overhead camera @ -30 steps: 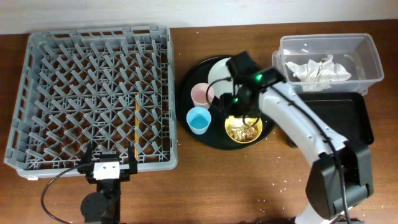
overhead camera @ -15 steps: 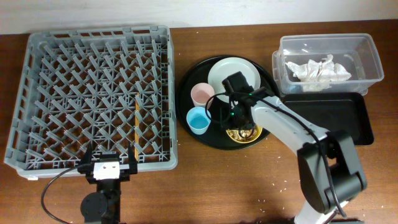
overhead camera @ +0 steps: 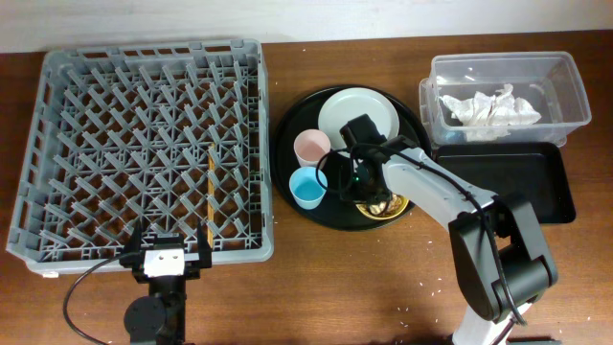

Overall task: Sort waste into correct bins and load items into the dishwasher rack
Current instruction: 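Reach right gripper to the yellow bowl and grip its rim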

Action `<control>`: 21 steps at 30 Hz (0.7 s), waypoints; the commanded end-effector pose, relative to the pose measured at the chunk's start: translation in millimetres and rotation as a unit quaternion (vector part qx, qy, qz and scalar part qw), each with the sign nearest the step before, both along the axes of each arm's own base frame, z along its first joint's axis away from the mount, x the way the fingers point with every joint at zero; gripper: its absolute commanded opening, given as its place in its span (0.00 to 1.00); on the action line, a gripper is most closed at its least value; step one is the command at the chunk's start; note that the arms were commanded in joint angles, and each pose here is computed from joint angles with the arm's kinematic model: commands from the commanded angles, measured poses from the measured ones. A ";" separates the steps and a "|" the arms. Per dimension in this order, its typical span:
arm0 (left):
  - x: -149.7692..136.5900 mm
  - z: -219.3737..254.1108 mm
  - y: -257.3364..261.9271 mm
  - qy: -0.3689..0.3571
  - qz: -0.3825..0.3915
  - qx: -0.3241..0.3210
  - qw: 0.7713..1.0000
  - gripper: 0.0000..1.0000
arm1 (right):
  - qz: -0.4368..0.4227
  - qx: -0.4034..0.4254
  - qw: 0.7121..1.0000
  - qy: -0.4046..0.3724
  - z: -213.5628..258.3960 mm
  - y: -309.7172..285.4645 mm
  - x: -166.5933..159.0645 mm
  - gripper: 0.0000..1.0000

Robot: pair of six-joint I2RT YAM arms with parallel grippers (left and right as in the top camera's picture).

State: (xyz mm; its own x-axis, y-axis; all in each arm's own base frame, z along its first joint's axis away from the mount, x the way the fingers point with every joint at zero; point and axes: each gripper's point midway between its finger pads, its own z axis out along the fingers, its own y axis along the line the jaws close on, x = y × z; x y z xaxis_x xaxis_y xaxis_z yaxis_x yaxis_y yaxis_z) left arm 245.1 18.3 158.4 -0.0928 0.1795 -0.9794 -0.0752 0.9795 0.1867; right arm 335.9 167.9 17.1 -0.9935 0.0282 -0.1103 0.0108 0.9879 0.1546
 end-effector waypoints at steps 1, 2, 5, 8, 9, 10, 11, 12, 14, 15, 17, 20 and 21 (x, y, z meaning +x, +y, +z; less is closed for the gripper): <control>0.1 -1.5 -0.2 0.000 -0.003 0.007 1.000 0.99 | -0.002 -0.008 1.000 -0.005 9.9 -0.1 5.3 0.33; 0.1 -1.5 -0.1 0.000 -0.002 0.007 1.000 0.99 | -0.002 -0.011 1.000 -0.008 13.6 -0.5 7.2 0.34; 0.1 -1.5 -0.1 0.000 -0.002 0.007 1.000 0.99 | -0.002 -0.008 1.000 -0.018 22.9 2.2 14.5 0.34; 0.1 -1.5 -0.2 0.000 -0.003 0.007 1.000 0.99 | -0.002 -0.007 1.000 -0.021 24.1 3.3 16.3 0.33; 0.1 -1.5 -0.2 0.000 -0.003 0.007 1.000 0.99 | -0.002 -0.007 1.000 -0.021 23.9 3.3 16.2 0.31; 0.1 -1.5 -0.2 0.000 -0.003 0.007 1.000 0.99 | -0.002 -0.007 1.000 -0.021 23.9 3.2 16.1 0.30; 0.1 -1.5 -0.2 0.000 -0.003 0.007 1.000 0.99 | -0.002 -0.007 1.000 -0.021 23.9 3.2 16.1 0.29; 0.1 -1.6 -0.2 0.000 -0.003 0.007 1.000 0.99 | -0.002 -0.007 1.000 -0.021 23.9 3.3 16.2 0.29; 0.1 -1.3 -0.2 0.000 -0.003 0.007 1.000 0.99 | -0.002 -0.008 1.000 -0.019 22.9 3.1 16.0 0.29; 0.1 -1.5 -0.2 0.000 -0.003 0.007 1.000 0.99 | -0.002 -0.009 1.000 -0.017 21.0 3.0 15.6 0.29; 0.1 -1.5 -0.2 0.000 -0.003 0.007 1.000 0.99 | -0.002 -0.010 1.000 -0.014 18.4 2.7 14.6 0.29; 0.1 -1.5 -0.1 0.000 -0.002 0.007 1.000 1.00 | -0.002 -0.012 1.000 -0.014 17.8 2.0 14.8 0.29; 0.1 -1.5 -0.2 0.000 -0.003 0.007 1.000 0.99 | -0.002 -0.013 1.000 -0.014 17.8 1.9 14.7 0.29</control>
